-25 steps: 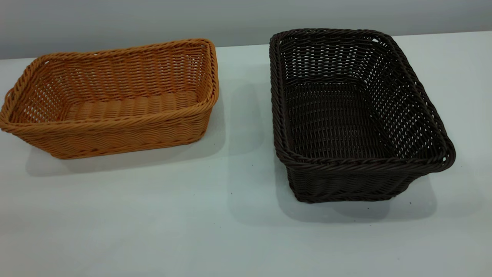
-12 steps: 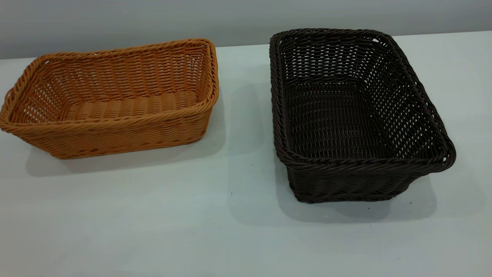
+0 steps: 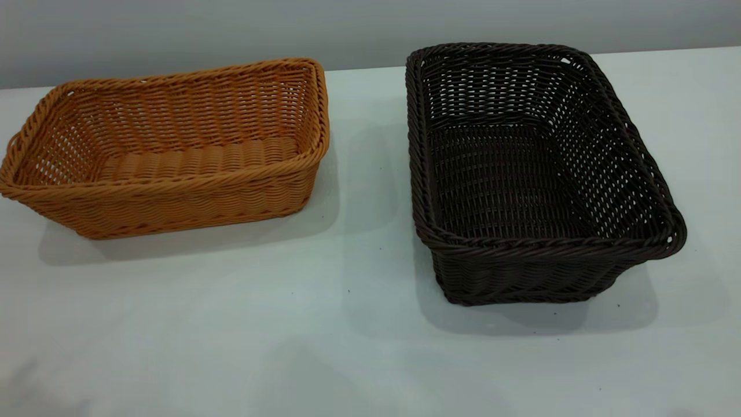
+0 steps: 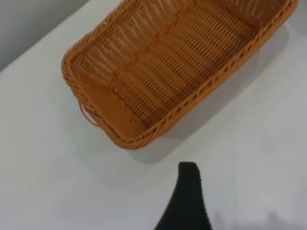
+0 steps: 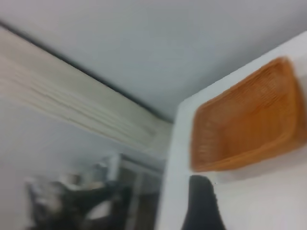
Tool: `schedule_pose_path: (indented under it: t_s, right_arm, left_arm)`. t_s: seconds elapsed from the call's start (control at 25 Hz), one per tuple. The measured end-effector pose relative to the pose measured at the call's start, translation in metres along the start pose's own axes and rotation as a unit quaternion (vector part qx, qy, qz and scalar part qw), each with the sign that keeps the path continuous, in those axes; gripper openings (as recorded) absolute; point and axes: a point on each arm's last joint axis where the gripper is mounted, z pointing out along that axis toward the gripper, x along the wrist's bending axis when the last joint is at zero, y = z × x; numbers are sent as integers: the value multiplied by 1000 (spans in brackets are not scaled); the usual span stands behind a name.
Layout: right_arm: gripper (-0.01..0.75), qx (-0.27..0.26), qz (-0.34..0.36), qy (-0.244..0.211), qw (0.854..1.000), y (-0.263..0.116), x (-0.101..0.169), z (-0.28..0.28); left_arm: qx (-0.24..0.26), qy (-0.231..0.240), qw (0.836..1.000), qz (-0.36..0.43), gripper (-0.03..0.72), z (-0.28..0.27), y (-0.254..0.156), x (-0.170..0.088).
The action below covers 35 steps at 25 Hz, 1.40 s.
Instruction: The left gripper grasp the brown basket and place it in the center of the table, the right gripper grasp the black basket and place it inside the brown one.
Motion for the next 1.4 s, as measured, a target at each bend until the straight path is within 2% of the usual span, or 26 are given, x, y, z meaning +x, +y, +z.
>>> schedule_pose_path:
  t_s: [0.2,0.4,0.68,0.88,1.08,1.2,1.4]
  right_arm:
    - [459,-13,106,-22,994,12,-12,9]
    - [459,-12,178,-49,983,23,-27,20]
    - [460,3,269,-94,958,34,-54,37]
    - [460,48,311,-128,941,31,-72,57]
    - [460,79,348,-177,917,16,-82,83]
    - [461,76,365,-217,902,2,-87,100]
    - [461,58,414,-288,862,-30,-98,128]
  left_arm:
    - [6,-28,999,22,543,22,14,-4]
    - [20,-52,998,41,543,31,18,-12]
    - [-12,-43,999,26,544,21,34,-6]
    - [-40,-43,998,11,544,13,51,0]
    - [-42,-50,998,7,544,15,56,0]
    - [-42,-50,998,7,544,15,56,0]
    - [-42,-50,998,8,544,15,56,0]
